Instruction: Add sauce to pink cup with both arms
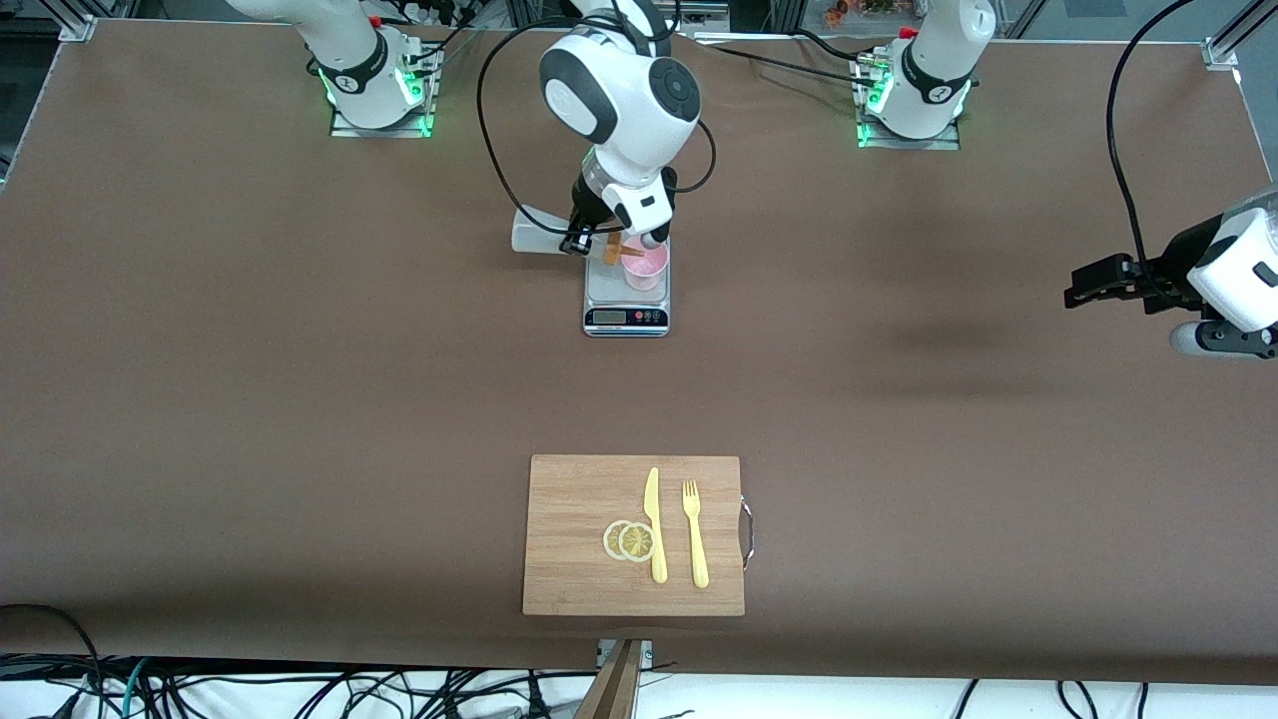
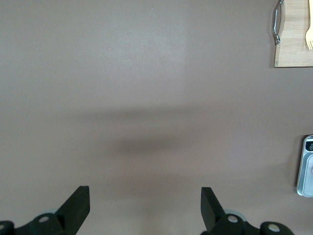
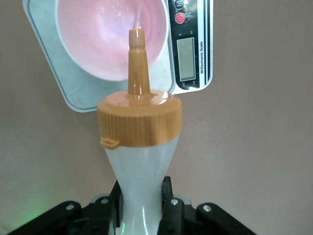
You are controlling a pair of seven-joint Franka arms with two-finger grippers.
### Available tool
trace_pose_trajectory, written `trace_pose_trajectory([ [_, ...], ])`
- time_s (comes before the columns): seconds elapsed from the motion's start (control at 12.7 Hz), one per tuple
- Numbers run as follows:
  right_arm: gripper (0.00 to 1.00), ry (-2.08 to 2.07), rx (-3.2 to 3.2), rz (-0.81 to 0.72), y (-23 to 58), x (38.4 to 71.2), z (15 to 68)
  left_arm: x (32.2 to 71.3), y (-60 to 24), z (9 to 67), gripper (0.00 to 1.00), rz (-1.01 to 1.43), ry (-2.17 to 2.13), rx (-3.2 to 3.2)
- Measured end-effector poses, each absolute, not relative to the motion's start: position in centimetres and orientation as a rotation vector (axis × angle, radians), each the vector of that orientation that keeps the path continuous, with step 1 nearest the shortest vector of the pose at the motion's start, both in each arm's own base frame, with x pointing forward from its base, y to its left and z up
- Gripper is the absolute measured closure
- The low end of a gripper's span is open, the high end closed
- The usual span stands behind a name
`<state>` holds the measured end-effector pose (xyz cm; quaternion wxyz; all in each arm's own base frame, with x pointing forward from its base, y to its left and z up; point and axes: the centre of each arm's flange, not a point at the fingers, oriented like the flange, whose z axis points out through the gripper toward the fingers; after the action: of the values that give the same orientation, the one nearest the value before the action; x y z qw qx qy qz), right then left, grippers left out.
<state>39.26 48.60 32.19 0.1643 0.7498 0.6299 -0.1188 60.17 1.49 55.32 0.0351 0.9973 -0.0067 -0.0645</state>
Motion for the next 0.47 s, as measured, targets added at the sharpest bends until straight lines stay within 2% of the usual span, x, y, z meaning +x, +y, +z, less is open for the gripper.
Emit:
trace_pose_trajectory([
  [0.47, 0.68, 1.788, 2.29, -0.283, 45.8, 40.5, 33.8, 60.2, 1.5, 55.3, 0.0, -0.199, -0.02, 3.065],
])
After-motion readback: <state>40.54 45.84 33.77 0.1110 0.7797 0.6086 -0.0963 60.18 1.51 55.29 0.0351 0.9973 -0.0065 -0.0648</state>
